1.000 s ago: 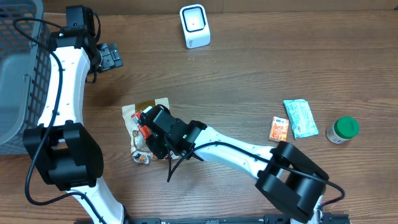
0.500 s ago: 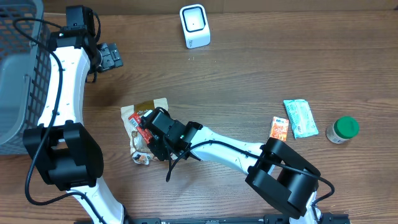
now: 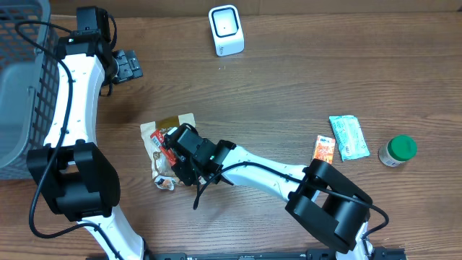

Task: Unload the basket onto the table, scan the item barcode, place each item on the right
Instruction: 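Lower the right gripper and grasp the red stick snack, then lift the red stick snack and carry it right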

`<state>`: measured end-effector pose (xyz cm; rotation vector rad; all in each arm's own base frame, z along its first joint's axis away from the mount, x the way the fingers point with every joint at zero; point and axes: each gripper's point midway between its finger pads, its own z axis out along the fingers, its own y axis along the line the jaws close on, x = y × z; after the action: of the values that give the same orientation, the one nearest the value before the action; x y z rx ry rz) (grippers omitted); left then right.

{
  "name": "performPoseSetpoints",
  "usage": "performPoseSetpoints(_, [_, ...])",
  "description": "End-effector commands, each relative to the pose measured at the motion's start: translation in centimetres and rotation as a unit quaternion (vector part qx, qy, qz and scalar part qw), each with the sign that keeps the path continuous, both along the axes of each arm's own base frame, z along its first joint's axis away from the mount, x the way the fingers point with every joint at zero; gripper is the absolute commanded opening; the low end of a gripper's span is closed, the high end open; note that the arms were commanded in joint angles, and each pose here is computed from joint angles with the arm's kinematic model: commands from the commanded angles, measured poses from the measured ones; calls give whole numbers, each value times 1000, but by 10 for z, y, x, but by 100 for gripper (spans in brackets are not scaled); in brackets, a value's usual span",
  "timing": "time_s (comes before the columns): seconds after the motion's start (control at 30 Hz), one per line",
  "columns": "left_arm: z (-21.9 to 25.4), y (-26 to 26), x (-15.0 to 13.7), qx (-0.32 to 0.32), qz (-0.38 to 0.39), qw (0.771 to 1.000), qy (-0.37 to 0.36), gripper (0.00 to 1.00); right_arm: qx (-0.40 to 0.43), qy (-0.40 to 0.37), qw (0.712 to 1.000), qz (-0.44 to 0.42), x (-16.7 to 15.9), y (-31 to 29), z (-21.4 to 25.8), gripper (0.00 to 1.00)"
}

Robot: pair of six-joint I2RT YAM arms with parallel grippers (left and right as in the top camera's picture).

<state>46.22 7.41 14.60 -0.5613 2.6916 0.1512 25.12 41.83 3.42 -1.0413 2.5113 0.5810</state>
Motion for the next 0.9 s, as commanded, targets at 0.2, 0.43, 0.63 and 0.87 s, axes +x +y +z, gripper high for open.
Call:
performPoseSetpoints(0.2, [8, -3, 2, 1, -8, 1000, -10, 100, 33, -30, 998, -48, 41, -29, 58, 4])
performPoseSetpoints(0.43, [8, -3, 2, 1, -8, 1000, -10, 100, -54, -97, 990, -92, 77, -73, 47, 4])
performPoseSetpoints(0.63, [8, -3, 2, 1, -8, 1000, -10, 100, -140, -124, 981, -61, 90, -114, 37, 4])
performPoseSetpoints(0.87, [8, -3, 2, 1, -8, 1000, -10, 100, -193, -74, 972, -109, 106, -174, 19, 4])
